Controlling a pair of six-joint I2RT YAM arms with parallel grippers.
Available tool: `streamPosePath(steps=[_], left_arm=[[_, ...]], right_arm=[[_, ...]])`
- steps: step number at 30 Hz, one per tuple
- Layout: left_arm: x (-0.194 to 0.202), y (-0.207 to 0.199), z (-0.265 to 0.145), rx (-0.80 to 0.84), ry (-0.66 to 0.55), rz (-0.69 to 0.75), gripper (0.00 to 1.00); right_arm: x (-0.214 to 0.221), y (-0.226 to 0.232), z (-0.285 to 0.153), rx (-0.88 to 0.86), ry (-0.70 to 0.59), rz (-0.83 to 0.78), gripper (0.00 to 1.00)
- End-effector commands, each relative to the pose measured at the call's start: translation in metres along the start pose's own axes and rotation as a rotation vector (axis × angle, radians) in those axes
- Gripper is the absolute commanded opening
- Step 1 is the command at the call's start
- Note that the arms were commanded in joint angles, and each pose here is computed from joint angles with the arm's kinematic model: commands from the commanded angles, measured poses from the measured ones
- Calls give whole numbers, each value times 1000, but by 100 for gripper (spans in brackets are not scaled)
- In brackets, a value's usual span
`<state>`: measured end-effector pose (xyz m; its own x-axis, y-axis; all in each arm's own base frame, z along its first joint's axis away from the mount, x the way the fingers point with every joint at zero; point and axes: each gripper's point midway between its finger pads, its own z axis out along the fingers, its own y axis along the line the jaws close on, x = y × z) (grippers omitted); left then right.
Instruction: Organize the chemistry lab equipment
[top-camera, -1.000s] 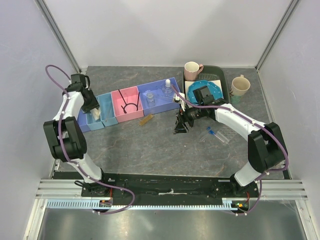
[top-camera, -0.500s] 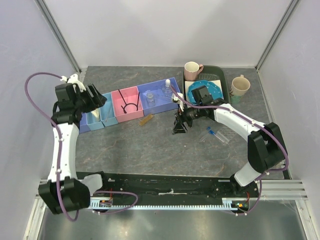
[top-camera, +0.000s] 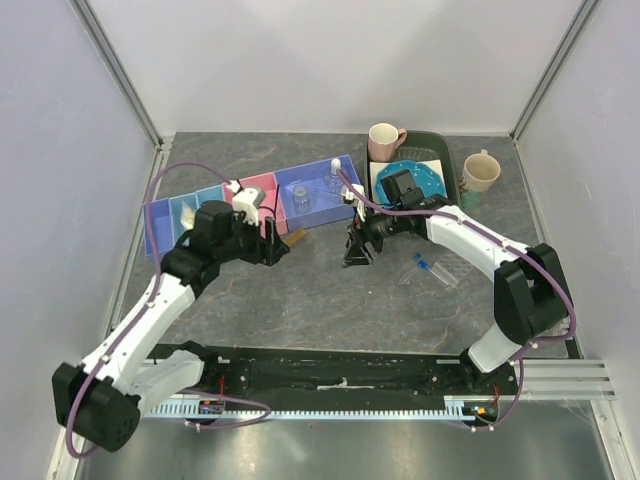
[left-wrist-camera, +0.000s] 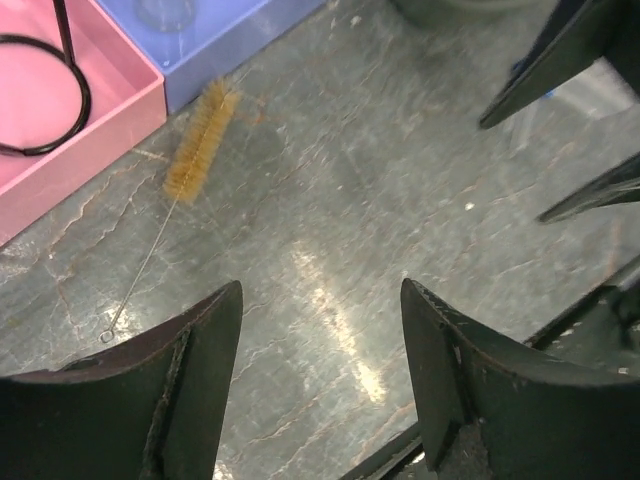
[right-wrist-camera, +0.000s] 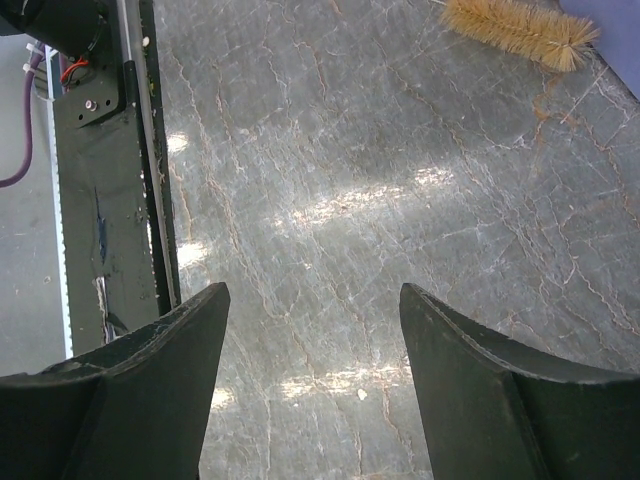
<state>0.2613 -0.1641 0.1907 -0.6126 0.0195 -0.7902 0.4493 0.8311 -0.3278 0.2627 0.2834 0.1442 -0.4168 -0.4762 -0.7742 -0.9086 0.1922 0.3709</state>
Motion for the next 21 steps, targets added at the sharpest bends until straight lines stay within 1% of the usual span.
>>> streamPosePath(steps=[1, 3, 8, 14, 17, 21], left_arm=[[7, 16, 27, -99, 22, 117, 70], [14, 18, 39, -114, 47, 162, 70], [35, 25, 73, -128, 119, 214, 70], [44, 28, 99, -146, 157, 329, 70], [53, 44, 114, -203, 206, 377, 70], [52, 56, 126, -255, 236, 404, 68]], right_arm=[[-18, 3, -3, -11, -37, -74, 77], [-18, 4, -3, -11, -38, -77, 77], [-18, 3, -4, -5, -36, -83, 77], [-15, 3, -4, -1, -33, -86, 78], [-14, 1, -3, -3, -29, -83, 78], [-14, 1, -2, -1, -26, -81, 78]])
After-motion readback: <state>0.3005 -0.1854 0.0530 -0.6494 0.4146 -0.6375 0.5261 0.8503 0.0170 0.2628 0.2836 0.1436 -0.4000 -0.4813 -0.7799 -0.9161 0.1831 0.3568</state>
